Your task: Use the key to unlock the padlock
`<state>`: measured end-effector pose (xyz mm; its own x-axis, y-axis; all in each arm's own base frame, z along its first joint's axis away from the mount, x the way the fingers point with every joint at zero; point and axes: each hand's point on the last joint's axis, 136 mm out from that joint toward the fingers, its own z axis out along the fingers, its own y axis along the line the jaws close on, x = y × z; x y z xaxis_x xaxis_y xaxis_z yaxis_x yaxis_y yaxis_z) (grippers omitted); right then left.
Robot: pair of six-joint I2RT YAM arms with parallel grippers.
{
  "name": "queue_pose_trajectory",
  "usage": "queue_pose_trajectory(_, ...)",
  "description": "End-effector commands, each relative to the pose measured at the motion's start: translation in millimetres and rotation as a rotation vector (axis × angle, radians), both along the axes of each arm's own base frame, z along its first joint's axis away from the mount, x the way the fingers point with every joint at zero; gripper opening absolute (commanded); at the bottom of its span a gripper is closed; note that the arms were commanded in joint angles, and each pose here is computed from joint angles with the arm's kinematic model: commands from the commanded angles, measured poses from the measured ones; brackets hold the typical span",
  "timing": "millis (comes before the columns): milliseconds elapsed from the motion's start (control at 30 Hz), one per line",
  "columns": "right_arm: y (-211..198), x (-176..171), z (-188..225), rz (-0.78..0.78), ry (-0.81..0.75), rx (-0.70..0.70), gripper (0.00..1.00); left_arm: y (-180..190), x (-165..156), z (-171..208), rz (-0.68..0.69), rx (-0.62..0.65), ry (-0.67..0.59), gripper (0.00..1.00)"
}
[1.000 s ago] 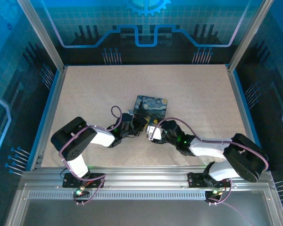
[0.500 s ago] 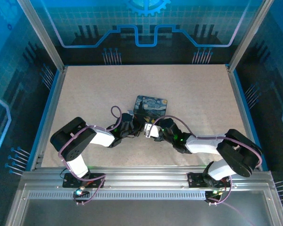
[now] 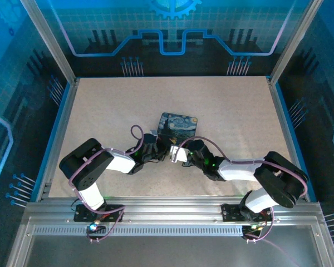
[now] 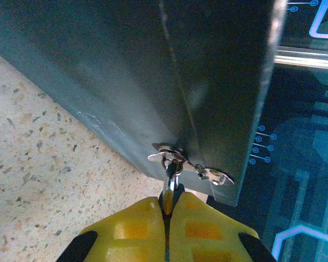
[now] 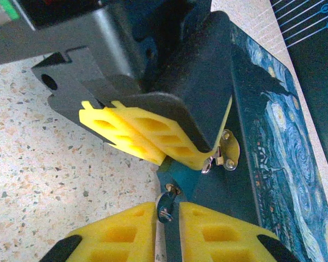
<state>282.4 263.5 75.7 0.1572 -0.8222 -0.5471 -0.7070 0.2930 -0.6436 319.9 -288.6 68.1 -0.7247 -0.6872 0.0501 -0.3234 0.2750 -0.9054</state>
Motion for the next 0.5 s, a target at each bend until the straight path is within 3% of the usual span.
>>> queue_pose_trajectory(0, 4.0, 8.4, 8.5, -0.021, -0.029, 0.003, 0.18, -7.9, 2.7, 27.3, -0.009, -0.066, -0.048, 0.00)
queue_pose_trajectory(467, 4.8, 13.0, 6.0, -0.031, -0.030, -0.012, 0.17, -8.4, 3.2, 30.2, -0.011, -0.074, -0.053, 0.00)
